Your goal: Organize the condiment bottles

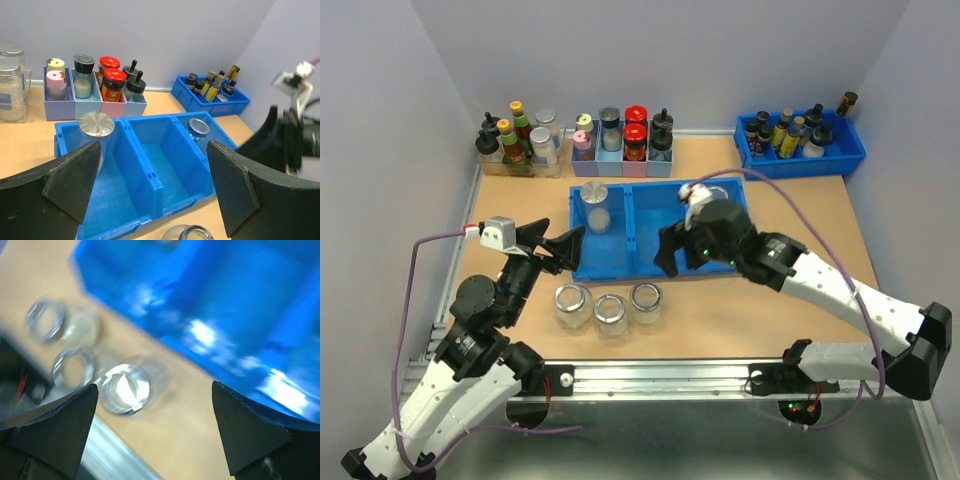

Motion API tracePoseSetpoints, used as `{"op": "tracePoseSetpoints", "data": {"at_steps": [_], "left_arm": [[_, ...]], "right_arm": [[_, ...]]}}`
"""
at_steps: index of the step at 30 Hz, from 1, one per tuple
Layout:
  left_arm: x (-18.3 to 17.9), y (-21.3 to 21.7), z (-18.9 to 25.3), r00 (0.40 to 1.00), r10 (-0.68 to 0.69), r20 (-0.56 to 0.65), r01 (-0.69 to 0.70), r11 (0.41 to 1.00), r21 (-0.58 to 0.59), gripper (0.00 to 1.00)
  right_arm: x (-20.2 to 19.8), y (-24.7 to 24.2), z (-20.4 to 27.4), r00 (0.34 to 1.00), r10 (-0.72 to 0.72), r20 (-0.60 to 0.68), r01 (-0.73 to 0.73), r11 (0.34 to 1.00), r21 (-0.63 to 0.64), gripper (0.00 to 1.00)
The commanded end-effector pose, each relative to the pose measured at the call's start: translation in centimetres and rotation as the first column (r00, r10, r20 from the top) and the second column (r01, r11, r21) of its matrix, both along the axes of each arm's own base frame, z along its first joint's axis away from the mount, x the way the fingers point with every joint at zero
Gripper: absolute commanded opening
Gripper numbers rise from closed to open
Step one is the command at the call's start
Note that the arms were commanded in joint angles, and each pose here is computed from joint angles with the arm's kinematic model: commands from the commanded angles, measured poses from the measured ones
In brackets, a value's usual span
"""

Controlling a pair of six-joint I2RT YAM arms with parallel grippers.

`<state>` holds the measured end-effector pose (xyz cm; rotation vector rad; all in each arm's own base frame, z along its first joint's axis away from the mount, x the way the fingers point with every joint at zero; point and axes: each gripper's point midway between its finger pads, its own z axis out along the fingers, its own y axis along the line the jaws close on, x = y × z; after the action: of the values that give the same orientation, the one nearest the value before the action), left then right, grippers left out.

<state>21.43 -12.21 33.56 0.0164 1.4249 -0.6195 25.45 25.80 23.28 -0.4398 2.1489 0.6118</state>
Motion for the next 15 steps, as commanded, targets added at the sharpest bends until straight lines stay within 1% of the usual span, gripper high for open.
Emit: {"op": "tracePoseSetpoints", "data": {"at_steps": [1, 2, 5, 6, 9, 10, 15], "left_arm": [[0.1, 0.1, 1.0, 0.999, 0.009, 0.034, -0.009, 1.000, -0.027, 0.99], [0.0, 0.2, 1.1, 0.999, 0.011, 0.036, -0.010, 0.999, -0.030, 0.99], [0.0, 0.3, 1.0, 0.999, 0.015, 0.035, -0.014, 0.999, -0.035, 0.99], [-0.1, 0.3, 1.1, 0.999, 0.014, 0.038, -0.012, 0.999, -0.035, 0.99], [-0.1, 0.5, 1.0, 0.999, 0.020, 0.036, -0.018, 0.999, -0.035, 0.99], [-0.1, 0.5, 0.9, 0.999, 0.021, 0.036, -0.020, 0.999, -0.033, 0.99], [0.0, 0.4, 0.9, 0.999, 0.019, 0.031, -0.018, 0.999, -0.033, 0.99]], "right_arm": [[-5.3, 4.7, -1.5, 0.975, 0.217, 0.048, -0.213, 0.974, -0.082, 1.00], [-6.4, 5.4, -2.6, 0.967, 0.253, 0.036, -0.248, 0.961, -0.119, 1.00], [-7.5, 6.3, -4.2, 0.951, 0.308, 0.016, -0.301, 0.939, -0.166, 1.00], [-8.4, 7.0, -5.2, 0.940, 0.342, 0.001, -0.335, 0.922, -0.195, 1.00], [-9.5, 7.7, -6.3, 0.928, 0.373, 0.003, -0.360, 0.896, -0.260, 1.00], [-9.4, 7.8, -6.9, 0.927, 0.375, 0.003, -0.358, 0.888, -0.290, 1.00], [-8.8, 7.8, -8.3, 0.930, 0.369, 0.004, -0.343, 0.869, -0.357, 1.00]]}}
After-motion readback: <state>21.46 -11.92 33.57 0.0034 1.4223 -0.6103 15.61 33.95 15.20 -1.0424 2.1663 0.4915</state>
